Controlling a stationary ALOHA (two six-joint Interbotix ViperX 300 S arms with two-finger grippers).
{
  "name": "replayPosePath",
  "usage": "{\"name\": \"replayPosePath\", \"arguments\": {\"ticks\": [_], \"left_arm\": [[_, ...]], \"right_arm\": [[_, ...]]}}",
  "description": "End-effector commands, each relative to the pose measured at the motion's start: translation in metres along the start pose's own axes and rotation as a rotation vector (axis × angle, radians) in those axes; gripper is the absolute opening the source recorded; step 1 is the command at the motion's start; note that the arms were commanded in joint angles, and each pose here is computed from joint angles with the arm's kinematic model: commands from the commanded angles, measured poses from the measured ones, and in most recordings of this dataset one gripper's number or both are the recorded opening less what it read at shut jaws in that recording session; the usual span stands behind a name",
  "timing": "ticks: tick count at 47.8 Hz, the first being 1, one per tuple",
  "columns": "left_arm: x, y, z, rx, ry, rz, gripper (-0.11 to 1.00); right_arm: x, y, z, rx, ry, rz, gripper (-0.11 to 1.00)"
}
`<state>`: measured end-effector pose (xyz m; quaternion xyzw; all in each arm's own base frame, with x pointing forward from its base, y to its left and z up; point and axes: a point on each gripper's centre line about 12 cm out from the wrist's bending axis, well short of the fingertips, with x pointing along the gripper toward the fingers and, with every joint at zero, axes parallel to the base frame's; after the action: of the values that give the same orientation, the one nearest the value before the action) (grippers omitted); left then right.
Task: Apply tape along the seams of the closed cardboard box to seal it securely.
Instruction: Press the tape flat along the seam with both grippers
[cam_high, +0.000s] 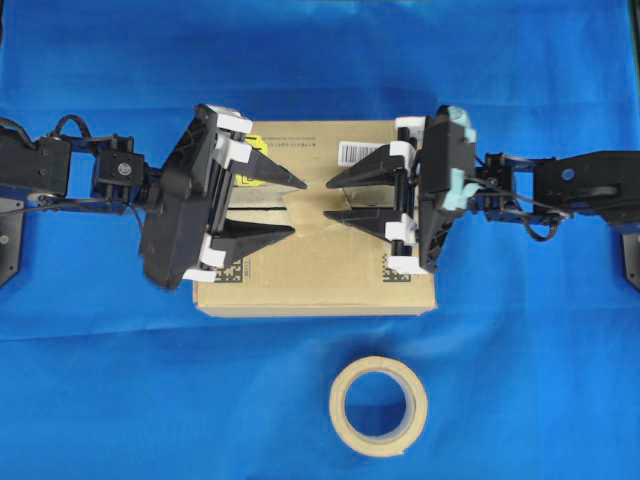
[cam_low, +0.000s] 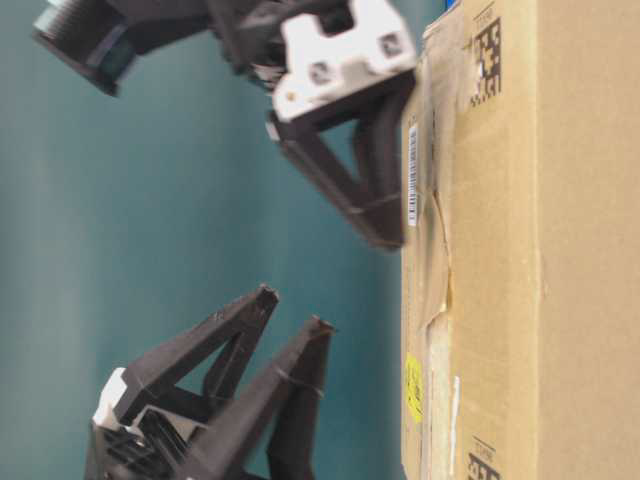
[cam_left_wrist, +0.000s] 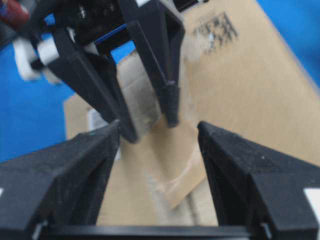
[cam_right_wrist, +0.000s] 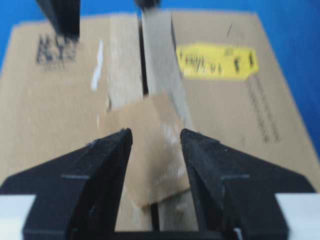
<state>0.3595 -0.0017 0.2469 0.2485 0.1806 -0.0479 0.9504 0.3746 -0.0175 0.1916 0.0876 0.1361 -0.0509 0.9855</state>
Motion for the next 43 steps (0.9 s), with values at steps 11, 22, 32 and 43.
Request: {"name": "replayPosePath", "arguments": {"ticks": [11, 22, 32, 43], "left_arm": [[0.003, -0.002, 0.003, -0.298, -0.09, 0.028, 0.2], [0.003, -0.008, 0.004, -0.324, -0.157, 0.037, 0.0], [0.023, -0.01, -0.003, -0.346, -0.14, 0.034, 0.0], [0.046, -0.008, -0.018, -0.353, -0.097, 0.045, 0.0]], "right_arm": [[-0.014, -0.004, 0.03, 0.007, -0.099, -0.007, 0.27], [-0.012, -0.01, 0.034, -0.003, -0.118, -0.02, 0.0], [-0.003, -0.009, 0.03, -0.009, -0.095, -0.018, 0.0], [0.015, -0.007, 0.016, -0.014, -0.049, -0.014, 0.0]]}}
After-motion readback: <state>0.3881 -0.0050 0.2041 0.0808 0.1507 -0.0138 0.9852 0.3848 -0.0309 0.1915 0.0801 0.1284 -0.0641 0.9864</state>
